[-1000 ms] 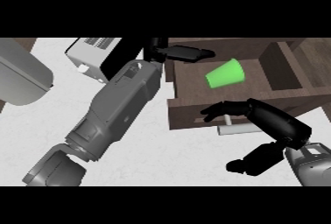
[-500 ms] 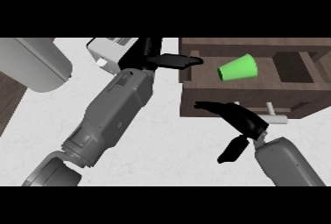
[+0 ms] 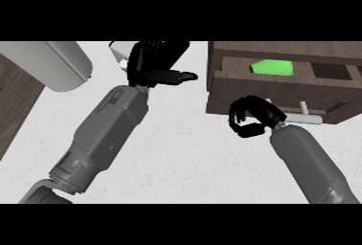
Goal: Pick up the cup, place it into the drawer and close the drawer
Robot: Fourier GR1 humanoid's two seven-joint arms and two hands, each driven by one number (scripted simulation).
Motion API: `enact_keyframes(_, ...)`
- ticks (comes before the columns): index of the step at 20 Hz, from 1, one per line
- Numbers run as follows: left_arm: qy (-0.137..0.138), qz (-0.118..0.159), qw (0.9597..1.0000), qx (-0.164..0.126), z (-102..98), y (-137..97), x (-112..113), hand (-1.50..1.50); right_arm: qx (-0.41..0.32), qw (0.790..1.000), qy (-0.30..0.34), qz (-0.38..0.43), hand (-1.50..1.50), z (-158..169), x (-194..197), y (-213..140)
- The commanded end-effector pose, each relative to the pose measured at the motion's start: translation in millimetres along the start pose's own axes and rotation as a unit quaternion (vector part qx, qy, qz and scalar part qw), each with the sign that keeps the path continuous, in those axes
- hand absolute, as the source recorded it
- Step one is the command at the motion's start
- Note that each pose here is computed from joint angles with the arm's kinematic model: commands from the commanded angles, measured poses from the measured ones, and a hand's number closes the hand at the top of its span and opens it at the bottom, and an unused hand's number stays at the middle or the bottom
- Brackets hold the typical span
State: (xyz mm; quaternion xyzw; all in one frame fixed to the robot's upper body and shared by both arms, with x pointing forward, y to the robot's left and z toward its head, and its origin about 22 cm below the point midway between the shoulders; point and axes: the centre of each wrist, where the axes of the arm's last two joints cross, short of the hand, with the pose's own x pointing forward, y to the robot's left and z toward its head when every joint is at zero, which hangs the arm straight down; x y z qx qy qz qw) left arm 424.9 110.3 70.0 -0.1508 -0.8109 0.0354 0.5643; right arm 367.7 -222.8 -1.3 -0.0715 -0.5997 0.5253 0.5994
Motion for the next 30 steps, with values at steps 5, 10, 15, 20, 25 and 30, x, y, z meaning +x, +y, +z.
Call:
enact_keyframes(5, -0.002, 0.014, 0.9998, -0.013, 7, 23, 10, -1.5, -0.125, 0.991, -0.009, -0.038, 1.5, -3, -18, -74)
enact_keyframes(10, 0.007, 0.005, 0.9997, -0.024, 11, 33, 12, -1.5, -0.176, 0.984, 0.003, -0.041, 1.5, -2, -6, -119)
enact_keyframes(15, 0.003, 0.006, 0.9995, -0.031, 13, 51, 18, -1.5, -0.19, 0.98, 0.005, -0.057, 1.5, 8, -4, -145)
enact_keyframes(20, 0.008, 0.02, 0.999, -0.04, 16, 49, 16, -1.5, -0.2, 0.978, -0.007, -0.066, 1.5, 18, -3, -159)
enact_keyframes(25, 0.008, 0.023, 0.9987, -0.044, 20, 52, 14, -1.5, -0.193, 0.978, -0.02, -0.081, 1.5, 32, -8, -170)
enact_keyframes(30, 0.017, 0.029, 0.9985, -0.043, 26, 54, 9, -1.5, -0.192, 0.977, -0.023, -0.089, 1.5, 35, -8, -171)
